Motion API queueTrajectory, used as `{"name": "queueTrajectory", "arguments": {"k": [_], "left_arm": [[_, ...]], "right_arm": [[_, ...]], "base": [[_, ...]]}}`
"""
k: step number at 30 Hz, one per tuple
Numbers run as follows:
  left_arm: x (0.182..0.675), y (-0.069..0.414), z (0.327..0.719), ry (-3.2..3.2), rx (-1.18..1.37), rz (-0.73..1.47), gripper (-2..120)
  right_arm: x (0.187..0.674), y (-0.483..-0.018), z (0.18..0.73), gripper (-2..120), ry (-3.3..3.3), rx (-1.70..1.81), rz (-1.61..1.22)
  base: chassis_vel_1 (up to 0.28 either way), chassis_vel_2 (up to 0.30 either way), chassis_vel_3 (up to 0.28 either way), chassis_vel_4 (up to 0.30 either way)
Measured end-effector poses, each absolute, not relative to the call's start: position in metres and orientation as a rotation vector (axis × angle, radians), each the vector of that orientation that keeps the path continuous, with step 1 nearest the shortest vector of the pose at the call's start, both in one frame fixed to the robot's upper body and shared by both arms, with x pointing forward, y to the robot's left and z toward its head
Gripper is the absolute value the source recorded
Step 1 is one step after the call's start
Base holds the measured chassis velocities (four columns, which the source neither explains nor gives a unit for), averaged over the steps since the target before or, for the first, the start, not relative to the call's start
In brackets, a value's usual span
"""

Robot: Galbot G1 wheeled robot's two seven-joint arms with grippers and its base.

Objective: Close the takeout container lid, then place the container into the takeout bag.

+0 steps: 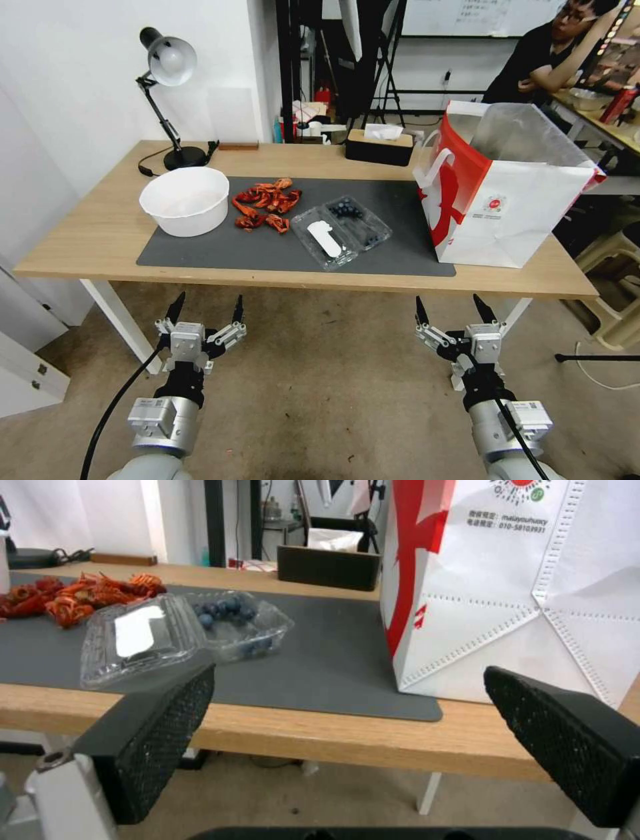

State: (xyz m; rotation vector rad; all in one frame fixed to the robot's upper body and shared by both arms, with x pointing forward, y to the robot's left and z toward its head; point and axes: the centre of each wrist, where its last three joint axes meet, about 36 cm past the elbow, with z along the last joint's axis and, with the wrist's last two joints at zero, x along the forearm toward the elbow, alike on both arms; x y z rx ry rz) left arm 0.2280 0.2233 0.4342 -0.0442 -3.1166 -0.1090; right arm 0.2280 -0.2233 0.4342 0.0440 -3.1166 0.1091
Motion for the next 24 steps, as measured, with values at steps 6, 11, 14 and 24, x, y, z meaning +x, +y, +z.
{"name": "queueTrajectory", "arguments": {"k": [6, 11, 14, 24], "left_arm": [[0.228, 0.223, 0.434, -3.117, -0.044, -0.109, 100], [0.228, 0.223, 0.434, -3.117, -0.044, -0.109, 100], [0.228, 0.223, 0.434, -3.117, -0.044, -0.109, 100], [0.236, 0.224, 0.441, -3.109, -0.042, -0.015, 100]], "right_arm": [[0.228, -0.223, 0.434, 100, -3.117, 0.044, 0.109], [0.228, -0.223, 0.434, 100, -3.117, 0.044, 0.109], [0.228, -0.223, 0.434, 100, -3.117, 0.044, 0.109], [0.234, -0.247, 0.454, 100, -3.021, 0.235, 0.117]], "base": [[0.0, 0.0, 0.0, 0.0], [0.0, 0.0, 0.0, 0.0], [0.0, 0.0, 0.0, 0.0], [0.0, 0.0, 0.0, 0.0]]}}
